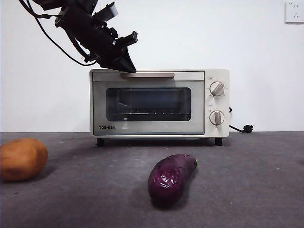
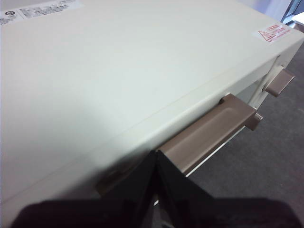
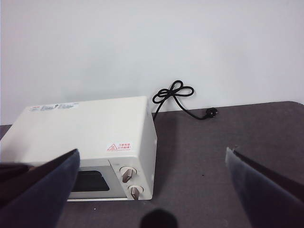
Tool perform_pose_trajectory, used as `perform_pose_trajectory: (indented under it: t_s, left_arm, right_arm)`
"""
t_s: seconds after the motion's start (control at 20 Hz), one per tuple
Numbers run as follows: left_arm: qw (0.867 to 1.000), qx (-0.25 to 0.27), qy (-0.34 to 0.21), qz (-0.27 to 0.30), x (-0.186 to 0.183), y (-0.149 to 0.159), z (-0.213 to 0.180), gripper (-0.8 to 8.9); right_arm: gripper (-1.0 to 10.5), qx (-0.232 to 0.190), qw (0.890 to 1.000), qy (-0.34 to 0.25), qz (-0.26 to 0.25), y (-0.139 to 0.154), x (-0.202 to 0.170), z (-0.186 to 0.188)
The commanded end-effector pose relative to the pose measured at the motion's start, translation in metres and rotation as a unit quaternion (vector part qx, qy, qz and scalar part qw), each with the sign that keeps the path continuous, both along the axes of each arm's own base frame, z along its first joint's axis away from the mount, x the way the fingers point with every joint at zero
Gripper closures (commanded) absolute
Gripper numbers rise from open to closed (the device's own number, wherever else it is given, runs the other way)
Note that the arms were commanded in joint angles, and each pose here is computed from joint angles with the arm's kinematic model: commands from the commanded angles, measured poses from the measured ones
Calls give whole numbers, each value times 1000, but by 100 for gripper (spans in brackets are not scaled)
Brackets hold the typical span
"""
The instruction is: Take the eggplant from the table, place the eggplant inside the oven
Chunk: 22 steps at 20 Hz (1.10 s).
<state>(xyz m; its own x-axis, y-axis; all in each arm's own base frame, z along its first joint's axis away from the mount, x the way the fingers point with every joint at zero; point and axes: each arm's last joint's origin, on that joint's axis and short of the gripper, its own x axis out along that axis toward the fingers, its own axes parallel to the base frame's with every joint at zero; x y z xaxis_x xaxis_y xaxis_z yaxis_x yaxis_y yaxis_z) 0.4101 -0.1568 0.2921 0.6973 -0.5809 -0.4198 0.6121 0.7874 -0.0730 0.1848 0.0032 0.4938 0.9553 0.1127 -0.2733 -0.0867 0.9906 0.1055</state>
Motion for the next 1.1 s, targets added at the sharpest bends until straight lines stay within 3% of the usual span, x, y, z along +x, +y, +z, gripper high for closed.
perform_pose_trajectory:
  t_s: [0.05,0.45,1.1]
  left_arm:
    - [1000,17,25,-4,4,-3,-18,820]
    - [996,54,65,-29,-3,-7,-29,820]
    - [986,65,127,-81,-22,-29,-37,820]
  right_arm:
    - [285,-5,1000,-2,4,0,0,1]
    - [285,-5,1000,-2,4,0,0,1]
    - [285,-5,1000,-3,4,0,0,1]
